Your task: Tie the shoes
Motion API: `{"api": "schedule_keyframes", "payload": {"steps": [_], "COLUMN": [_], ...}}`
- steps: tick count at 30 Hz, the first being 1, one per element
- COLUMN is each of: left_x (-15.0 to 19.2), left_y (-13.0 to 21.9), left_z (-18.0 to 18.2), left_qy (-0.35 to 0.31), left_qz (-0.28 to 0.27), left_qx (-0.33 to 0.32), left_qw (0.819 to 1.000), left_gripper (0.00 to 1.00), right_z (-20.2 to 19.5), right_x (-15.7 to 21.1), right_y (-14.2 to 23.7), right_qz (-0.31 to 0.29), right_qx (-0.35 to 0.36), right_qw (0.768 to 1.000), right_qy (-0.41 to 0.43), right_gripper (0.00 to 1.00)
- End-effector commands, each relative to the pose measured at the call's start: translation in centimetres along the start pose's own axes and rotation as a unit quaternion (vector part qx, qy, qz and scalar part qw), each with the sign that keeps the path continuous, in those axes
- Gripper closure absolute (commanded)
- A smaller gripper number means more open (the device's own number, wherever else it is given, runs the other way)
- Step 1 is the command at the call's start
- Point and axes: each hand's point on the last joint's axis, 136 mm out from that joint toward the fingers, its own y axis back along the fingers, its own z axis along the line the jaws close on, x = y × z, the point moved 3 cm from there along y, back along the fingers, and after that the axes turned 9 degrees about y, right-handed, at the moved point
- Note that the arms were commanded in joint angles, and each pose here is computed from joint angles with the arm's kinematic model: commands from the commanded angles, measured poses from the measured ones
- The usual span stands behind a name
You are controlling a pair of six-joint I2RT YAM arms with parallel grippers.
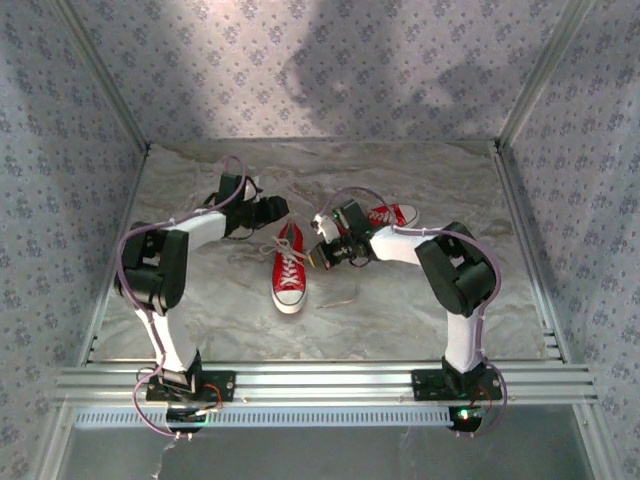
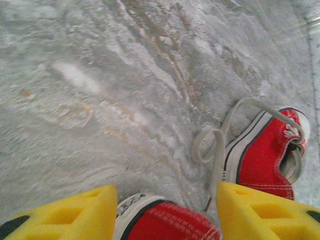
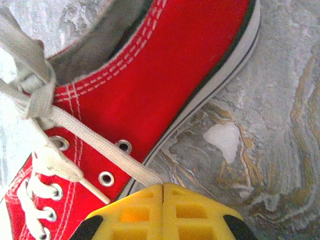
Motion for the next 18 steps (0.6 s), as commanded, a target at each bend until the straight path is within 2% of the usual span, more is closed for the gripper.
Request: {"api": "schedule_keyframes", "payload": {"steps": [1,8,18], "left_x": [-1.0,-0.9,1.8], "left_y": [2.5,6.1,7.4], "left_z": [0.8,3.5,3.4], "left_qy": [0.004,0.048,0.057], "left_qz": [-0.052,-0.109,-0.089], "left_qx": [-0.04,-0.088,-0.046], "left_qw": [0.998,0.989,0.993], "left_gripper": [0.44,0.44,0.48], "right_z": [-0.1,-0.6,-1.5], "right_x": [0.9,2.3,3.3], "right_y": [0.9,1.7,3.0], "right_qz": [0.016,0.027,0.036], "right_qx": [0.031,0.071,0.124], "right_qw": [0.999,0.997,0.991], "right_qy": [0.001,-0.013,-0.032], "right_gripper": [1.0,1.0,1.0]}}
